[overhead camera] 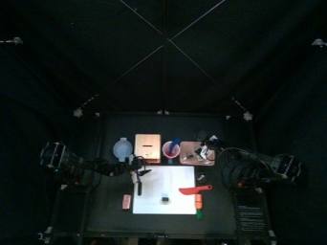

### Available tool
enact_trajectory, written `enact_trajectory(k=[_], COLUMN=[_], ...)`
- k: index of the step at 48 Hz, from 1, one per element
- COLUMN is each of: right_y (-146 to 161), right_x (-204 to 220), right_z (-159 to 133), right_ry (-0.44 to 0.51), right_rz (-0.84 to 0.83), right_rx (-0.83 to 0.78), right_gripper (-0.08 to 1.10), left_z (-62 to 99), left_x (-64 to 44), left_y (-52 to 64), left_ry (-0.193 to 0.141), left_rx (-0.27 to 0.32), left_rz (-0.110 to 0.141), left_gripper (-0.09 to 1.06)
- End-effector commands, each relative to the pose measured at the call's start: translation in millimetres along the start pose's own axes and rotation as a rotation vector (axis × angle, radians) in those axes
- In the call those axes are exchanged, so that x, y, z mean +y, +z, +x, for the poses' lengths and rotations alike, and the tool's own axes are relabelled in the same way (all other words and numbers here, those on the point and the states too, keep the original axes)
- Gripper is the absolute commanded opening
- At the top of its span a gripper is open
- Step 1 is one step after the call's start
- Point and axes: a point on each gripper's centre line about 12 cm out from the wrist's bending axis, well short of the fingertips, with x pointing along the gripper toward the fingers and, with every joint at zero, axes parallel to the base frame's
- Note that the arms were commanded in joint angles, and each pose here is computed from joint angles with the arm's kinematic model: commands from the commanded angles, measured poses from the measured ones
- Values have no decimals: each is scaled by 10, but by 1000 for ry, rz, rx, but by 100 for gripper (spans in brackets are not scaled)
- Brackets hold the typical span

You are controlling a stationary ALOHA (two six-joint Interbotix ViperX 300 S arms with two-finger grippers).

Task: Place sushi on board then cut the sushi with the knife then place the pieces on the plate
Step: Place the 4 sushi pieces on the plate

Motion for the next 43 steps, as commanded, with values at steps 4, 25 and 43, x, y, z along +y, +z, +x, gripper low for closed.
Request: enact_trajectory(k=[4, 25, 43], right_y=[68, 61, -44], right_x=[126, 1861, 2642], right_z=[-74, -399, -201], right_ry=[36, 476, 577], right_rz=[-10, -283, -355], right_rx=[-29, -114, -98], right_gripper=[85, 86, 86], left_z=[17, 16, 14], left_x=[-4, -27, -32], left_y=[98, 105, 115], left_ry=[2, -2, -4], left_rx=[-27, -27, -30], left_rz=[-11, -16, -17], left_gripper=[77, 77, 77])
